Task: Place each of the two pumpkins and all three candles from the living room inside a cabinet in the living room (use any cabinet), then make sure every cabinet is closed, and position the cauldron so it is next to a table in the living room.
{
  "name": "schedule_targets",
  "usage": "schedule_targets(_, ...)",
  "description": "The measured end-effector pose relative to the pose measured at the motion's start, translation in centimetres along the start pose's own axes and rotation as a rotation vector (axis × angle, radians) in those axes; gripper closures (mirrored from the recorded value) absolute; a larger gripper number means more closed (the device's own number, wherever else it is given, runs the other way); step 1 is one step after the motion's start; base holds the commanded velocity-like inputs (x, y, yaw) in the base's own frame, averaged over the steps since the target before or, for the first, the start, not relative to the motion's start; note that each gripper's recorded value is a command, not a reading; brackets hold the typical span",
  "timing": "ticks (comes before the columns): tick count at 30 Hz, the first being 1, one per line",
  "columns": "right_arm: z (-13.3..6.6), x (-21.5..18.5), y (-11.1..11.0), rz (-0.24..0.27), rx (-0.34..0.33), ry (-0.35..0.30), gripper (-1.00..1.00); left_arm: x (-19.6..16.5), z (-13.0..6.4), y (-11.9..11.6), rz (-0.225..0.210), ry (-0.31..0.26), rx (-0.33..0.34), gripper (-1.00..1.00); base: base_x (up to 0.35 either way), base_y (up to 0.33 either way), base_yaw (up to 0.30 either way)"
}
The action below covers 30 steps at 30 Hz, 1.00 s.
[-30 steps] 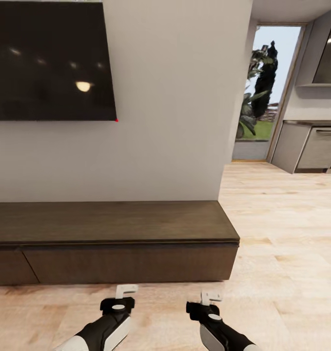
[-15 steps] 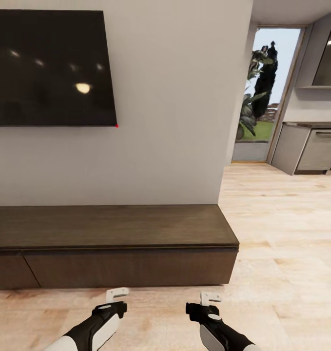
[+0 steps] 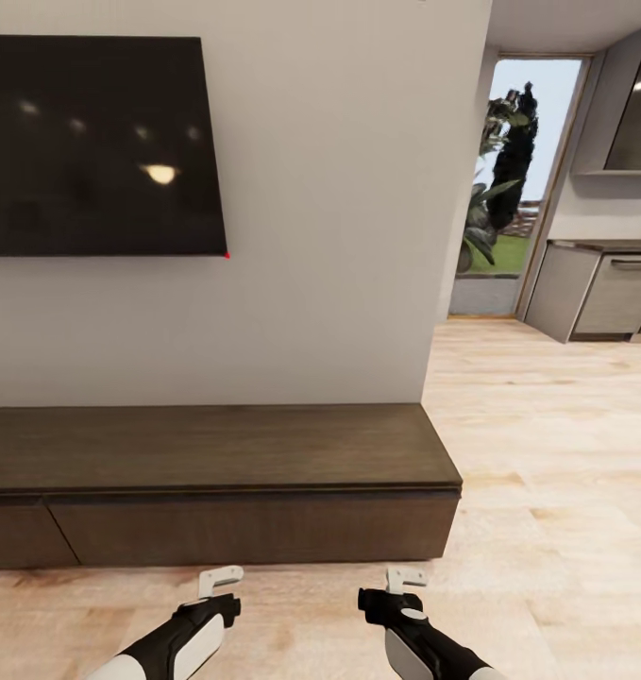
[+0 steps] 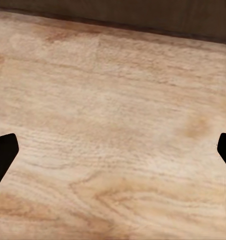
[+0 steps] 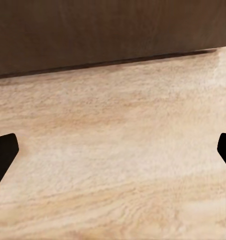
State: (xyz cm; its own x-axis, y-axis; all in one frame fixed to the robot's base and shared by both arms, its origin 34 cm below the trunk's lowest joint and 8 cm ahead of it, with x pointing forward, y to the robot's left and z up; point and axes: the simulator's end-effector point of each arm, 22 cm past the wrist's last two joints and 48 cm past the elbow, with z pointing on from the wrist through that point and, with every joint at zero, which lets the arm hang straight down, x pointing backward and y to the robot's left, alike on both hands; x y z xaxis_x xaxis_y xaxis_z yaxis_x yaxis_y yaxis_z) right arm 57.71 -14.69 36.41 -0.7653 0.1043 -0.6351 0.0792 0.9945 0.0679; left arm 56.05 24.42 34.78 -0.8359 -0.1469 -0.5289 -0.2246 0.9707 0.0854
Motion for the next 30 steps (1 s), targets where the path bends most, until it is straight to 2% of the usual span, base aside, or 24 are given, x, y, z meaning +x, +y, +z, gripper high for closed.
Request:
schedule_targets(9,-1.3,0.3,0.2,-0.025,-0.001,0.086,-1.00,-0.9,-1.3,0.5,0.003,0.010,-0.007,-1.00,0.000,0.000,0.000)
schedule_targets(15,-2.2,-0.4,0.4,-0.029,-0.003,0.099,-1.00,-1.8,-2.2,0.7,0.001,0.011,-0.008,-1.00,0.000,0.000,0.000)
schedule_targets(20,-2.9,-0.5,0.6,-0.041,-0.006,0.137,-1.00,-2.5,-3.0,0.7,0.003,0.012,-0.009,-1.00,0.000,0.000,0.000)
schedule_targets(30,-4.3,-1.8,0.7,-0.043,-0.005,0.147,-1.00,-3.5,-4.3,1.4,0.004,0.023,-0.022,-1.00,0.000,0.000,0.000)
